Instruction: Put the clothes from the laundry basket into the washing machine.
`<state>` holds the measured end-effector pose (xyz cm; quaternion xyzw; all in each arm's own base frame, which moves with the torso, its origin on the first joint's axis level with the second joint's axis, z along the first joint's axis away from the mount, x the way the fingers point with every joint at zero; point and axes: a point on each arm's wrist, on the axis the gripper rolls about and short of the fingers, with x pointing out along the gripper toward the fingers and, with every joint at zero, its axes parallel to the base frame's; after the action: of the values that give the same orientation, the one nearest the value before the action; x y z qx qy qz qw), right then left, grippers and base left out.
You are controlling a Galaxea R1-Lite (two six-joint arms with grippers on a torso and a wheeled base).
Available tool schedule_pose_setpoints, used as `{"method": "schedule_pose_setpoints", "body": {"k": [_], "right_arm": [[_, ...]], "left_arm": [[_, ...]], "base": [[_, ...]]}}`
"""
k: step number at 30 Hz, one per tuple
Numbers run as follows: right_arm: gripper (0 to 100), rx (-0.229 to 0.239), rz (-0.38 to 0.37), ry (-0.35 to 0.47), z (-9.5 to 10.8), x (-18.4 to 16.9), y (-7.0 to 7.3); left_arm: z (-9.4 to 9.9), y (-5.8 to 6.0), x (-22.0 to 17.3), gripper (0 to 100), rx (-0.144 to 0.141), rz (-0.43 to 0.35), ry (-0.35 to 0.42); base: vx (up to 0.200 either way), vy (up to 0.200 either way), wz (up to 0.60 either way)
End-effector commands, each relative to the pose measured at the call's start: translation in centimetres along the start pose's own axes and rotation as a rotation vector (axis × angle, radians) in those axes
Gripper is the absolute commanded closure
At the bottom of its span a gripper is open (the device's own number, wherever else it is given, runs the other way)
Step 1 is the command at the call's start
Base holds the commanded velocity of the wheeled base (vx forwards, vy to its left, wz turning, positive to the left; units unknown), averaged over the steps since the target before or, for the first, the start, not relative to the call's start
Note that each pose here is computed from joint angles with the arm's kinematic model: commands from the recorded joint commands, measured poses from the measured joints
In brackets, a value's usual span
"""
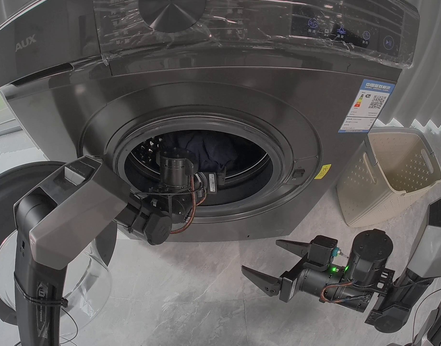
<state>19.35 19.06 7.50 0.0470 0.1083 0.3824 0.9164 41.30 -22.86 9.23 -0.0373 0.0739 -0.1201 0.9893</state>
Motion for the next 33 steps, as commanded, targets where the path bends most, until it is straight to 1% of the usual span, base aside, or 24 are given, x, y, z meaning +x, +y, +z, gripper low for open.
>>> {"method": "schedule_pose_setpoints", "body": {"k": [1, 6, 7, 8, 9, 10, 14, 17, 19, 21, 22, 23, 26, 28, 30, 31, 33], "right_arm": [[0, 0.000, 0.001, 0.002, -0.1, 0.0, 0.0], [0, 0.001, 0.002, 0.003, -0.1, 0.0, 0.1], [0, 0.001, 0.002, 0.003, -0.1, 0.0, 0.1], [0, 0.001, 0.002, 0.001, -0.1, 0.0, 0.1], [0, -0.001, 0.002, 0.001, -0.1, 0.0, 0.1], [0, 0.001, 0.002, 0.003, -0.1, 0.1, 0.1], [0, 0.001, 0.002, 0.001, -0.1, 0.1, 0.1], [0, 0.001, 0.002, 0.001, -0.1, 0.1, 0.1], [0, 0.001, 0.002, 0.001, -0.1, 0.1, 0.1], [0, 0.001, 0.002, 0.001, -0.1, 0.1, 0.1], [0, 0.001, 0.003, 0.000, 0.0, 0.1, 0.1], [0, 0.001, 0.003, -0.002, 0.0, 0.1, 0.1], [0, 0.001, 0.003, -0.002, 0.0, 0.1, 0.1], [0, 0.001, 0.004, -0.002, 0.0, 0.1, 0.1], [0, 0.001, 0.005, -0.003, 0.0, 0.1, 0.1], [0, 0.001, 0.005, -0.003, 0.0, 0.1, 0.1], [0, 0.001, 0.005, -0.003, 0.0, 0.1, 0.1]], "left_arm": [[-0.9, 0.4, 0.1, 0, 0.006, 0.010, 0.023], [-2.1, 1.8, 1.6, 0, 0.005, 0.043, 0.035], [-2.1, 1.8, 1.6, 0, 0.005, 0.043, 0.035], [-2.3, 2.4, 2.3, 0, 0.002, 0.058, 0.027], [-2.4, 2.5, 2.6, 0, 0.003, 0.061, 0.021], [-2.3, 2.5, 2.9, 100, 0.002, 0.061, 0.015], [-1.6, 2.3, 3.7, 100, -0.006, 0.055, -0.008], [-1.8, 1.9, 4.4, 100, -0.009, 0.050, -0.011], [-2.1, 1.7, 5.0, 100, -0.018, 0.046, -0.024], [-1.9, 1.5, 5.7, 100, -0.031, 0.043, -0.060], [-1.9, 1.5, 5.7, 100, -0.032, 0.043, -0.061], [-1.3, 1.3, 6.4, 100, -0.061, 0.039, -0.109], [0.3, 1.0, 6.9, 100, -0.107, 0.023, -0.205], [0.9, 0.9, 6.8, 100, -0.116, 0.019, -0.227], [1.1, 0.9, 6.6, 100, -0.118, 0.020, -0.233], [1.3, 0.9, 6.6, 0, -0.119, 0.019, -0.238], [2.2, 0.7, 6.1, 0, -0.124, 0.012, -0.253]], "base": [[0.000, 0.000, 0.00], [0.000, 0.000, 0.00], [0.000, 0.000, 0.00], [0.000, 0.000, 0.00], [0.000, 0.000, 0.00], [0.000, 0.000, 0.00], [0.000, 0.000, 0.00], [0.000, 0.000, 0.00], [0.000, 0.000, 0.00], [0.000, 0.000, 0.00], [0.000, 0.000, 0.00], [0.000, 0.000, 0.00], [0.000, 0.000, 0.00], [0.000, 0.000, 0.00], [0.000, 0.000, 0.00], [0.000, 0.000, 0.00], [0.000, 0.000, 0.00]]}}
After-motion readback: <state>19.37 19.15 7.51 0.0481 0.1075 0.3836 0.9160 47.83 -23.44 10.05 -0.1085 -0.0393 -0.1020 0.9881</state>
